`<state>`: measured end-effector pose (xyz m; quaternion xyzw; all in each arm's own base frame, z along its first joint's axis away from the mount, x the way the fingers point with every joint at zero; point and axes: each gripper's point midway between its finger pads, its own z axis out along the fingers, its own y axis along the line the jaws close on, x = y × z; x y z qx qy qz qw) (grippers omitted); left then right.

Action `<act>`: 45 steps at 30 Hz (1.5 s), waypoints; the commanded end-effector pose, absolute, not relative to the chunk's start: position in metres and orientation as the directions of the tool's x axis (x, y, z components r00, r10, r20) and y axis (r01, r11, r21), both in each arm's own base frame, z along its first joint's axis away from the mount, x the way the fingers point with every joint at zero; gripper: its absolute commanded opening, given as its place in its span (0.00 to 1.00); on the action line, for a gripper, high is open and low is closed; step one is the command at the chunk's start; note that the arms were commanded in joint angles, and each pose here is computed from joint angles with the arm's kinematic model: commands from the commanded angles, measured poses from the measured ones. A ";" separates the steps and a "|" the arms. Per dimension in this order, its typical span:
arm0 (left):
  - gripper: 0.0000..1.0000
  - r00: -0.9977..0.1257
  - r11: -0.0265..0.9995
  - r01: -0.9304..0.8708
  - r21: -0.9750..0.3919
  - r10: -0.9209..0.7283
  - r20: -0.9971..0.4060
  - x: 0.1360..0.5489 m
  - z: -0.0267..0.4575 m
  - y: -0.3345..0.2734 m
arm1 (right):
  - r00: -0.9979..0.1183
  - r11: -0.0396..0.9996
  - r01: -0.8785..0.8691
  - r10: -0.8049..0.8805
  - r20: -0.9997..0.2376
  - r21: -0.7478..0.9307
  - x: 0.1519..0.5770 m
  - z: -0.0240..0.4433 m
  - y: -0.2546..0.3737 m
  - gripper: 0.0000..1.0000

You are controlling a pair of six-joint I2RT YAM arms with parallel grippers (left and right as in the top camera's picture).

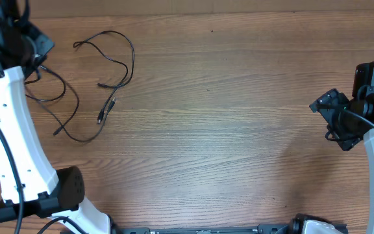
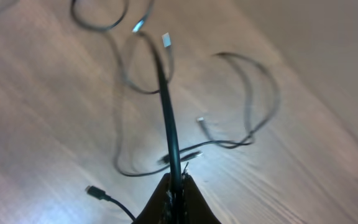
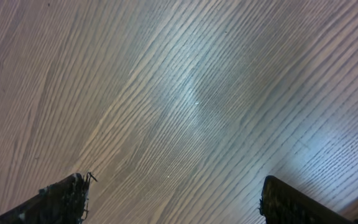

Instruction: Untangle cables

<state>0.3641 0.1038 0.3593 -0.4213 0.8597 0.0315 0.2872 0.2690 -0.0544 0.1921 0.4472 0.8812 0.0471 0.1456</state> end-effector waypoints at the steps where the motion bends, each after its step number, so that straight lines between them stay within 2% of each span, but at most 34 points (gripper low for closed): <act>1: 0.04 -0.519 0.617 -0.775 -0.139 -0.746 -0.417 0.348 0.326 0.121 | -0.552 0.589 0.778 0.807 -0.209 0.219 0.269 0.192 -0.055 0.87; 5: 0.04 -0.480 0.515 -0.857 0.010 -0.792 -0.377 0.322 0.293 0.158 | -0.552 0.589 0.778 0.807 -0.210 0.220 0.270 0.192 -0.055 0.87; 9: 0.04 -0.417 0.434 -0.900 0.028 -0.845 -0.335 0.298 0.282 0.191 | -0.550 0.589 0.776 0.807 -0.217 0.226 0.272 0.193 -0.055 0.87; 12: 0.04 -0.357 0.389 -0.921 -0.036 -0.876 -0.325 0.279 0.292 0.207 | -0.548 0.590 0.774 0.806 -0.222 0.231 0.273 0.193 -0.055 0.87; 18: 0.04 -0.154 0.198 -0.979 -0.052 -0.878 -0.453 0.206 0.333 0.249 | -0.548 0.590 0.774 0.806 -0.223 0.232 0.274 0.193 -0.055 0.87; 20: 0.05 -0.028 0.067 -0.996 -0.064 -0.874 -0.485 0.174 0.343 0.265 | -0.547 0.590 0.774 0.806 -0.223 0.232 0.274 0.193 -0.056 0.86; 23: 0.04 0.128 -0.091 -0.991 -0.100 -0.874 -0.470 0.150 0.340 0.280 | -0.552 0.591 0.767 0.806 -0.214 0.251 0.276 0.194 -0.052 0.86; 24: 0.04 0.177 -0.146 -0.984 -0.104 -0.873 -0.453 0.147 0.334 0.286 | -0.554 0.592 0.764 0.806 -0.207 0.259 0.276 0.194 -0.050 0.86; 29: 0.04 0.218 -0.214 -0.975 -0.055 -0.900 -0.376 0.159 0.296 0.298 | -0.557 0.592 0.762 0.806 -0.201 0.264 0.277 0.194 -0.049 0.86; 32: 0.05 0.246 -0.261 -0.965 0.007 -0.919 -0.308 0.170 0.249 0.308 | -0.556 0.592 0.762 0.806 -0.201 0.264 0.276 0.194 -0.049 0.86; 35: 0.04 0.240 -0.264 -0.963 0.062 -0.936 -0.257 0.181 0.204 0.314 | -0.557 0.592 0.761 0.806 -0.199 0.266 0.277 0.194 -0.048 0.86; 39: 0.04 0.235 -0.248 -0.967 0.056 -0.955 -0.181 0.199 0.157 0.311 | -0.557 0.592 0.761 0.806 -0.199 0.266 0.277 0.194 -0.048 0.86; 41: 0.12 0.225 -0.234 -0.971 0.038 -0.960 -0.167 0.209 0.141 0.310 | -0.557 0.592 0.761 0.806 -0.200 0.267 0.277 0.194 -0.048 0.86; 43: 0.30 0.214 -0.222 -0.975 0.029 -0.961 -0.176 0.215 0.131 0.311 | -0.557 0.592 0.761 0.806 -0.201 0.268 0.277 0.194 -0.048 0.86; 44: 0.45 0.207 -0.214 -0.977 0.021 -0.961 -0.182 0.219 0.125 0.311 | -0.556 0.592 0.760 0.806 -0.202 0.269 0.278 0.194 -0.048 0.86; 45: 0.50 0.203 -0.210 -0.977 0.019 -0.962 -0.184 0.221 0.122 0.311 | -0.556 0.592 0.759 0.806 -0.204 0.270 0.278 0.195 -0.048 0.86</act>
